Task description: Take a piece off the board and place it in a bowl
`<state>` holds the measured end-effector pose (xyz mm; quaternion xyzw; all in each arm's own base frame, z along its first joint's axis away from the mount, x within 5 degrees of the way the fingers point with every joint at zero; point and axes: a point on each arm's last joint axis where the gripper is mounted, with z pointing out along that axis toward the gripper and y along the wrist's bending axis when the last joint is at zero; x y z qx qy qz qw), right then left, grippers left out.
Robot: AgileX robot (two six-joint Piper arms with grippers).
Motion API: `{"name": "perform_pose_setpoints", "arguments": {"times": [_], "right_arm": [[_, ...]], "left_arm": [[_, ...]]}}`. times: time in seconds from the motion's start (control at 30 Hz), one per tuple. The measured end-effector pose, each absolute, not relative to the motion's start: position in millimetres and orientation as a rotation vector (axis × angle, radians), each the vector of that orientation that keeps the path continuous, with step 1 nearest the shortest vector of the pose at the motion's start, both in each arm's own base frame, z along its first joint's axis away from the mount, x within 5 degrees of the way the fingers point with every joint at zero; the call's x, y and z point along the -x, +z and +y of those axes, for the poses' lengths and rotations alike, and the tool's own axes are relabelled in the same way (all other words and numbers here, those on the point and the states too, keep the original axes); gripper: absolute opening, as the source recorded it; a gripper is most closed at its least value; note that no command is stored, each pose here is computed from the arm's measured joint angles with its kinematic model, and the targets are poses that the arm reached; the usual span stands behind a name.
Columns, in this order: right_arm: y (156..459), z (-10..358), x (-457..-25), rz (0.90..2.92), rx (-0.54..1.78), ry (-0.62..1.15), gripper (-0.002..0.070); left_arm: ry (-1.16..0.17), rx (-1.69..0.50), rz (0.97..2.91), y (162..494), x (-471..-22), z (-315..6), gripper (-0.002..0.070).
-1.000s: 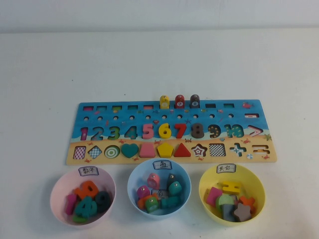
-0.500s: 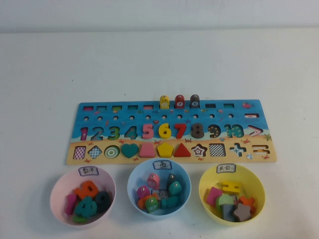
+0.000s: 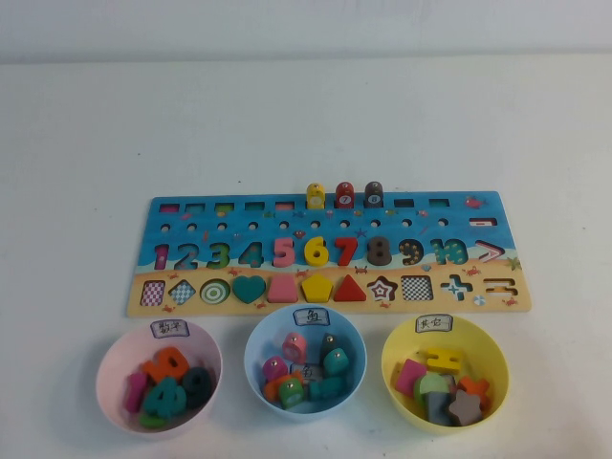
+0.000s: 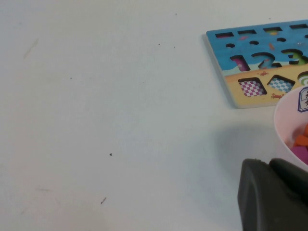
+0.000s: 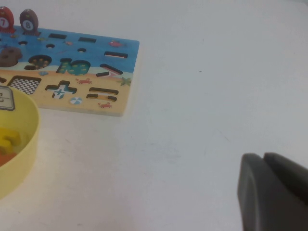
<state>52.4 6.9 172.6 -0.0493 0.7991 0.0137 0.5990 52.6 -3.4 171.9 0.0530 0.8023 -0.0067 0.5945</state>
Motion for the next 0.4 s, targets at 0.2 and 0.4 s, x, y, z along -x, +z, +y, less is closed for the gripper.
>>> {"name": "perform_pose_setpoints", "arguments": {"times": [0.2, 0.4], "right_arm": [[172.6, 6.9, -52.4, 1.853, 0.114, 0.032, -0.0018], [172.6, 6.9, -52.4, 1.853, 0.114, 0.032, -0.0018]], "left_arm": [[-0.015, -0.123, 1.865, 171.8, -52.5, -3.4, -0.0002], [-0.015, -0.123, 1.865, 171.8, -52.5, -3.4, -0.0002]]}}
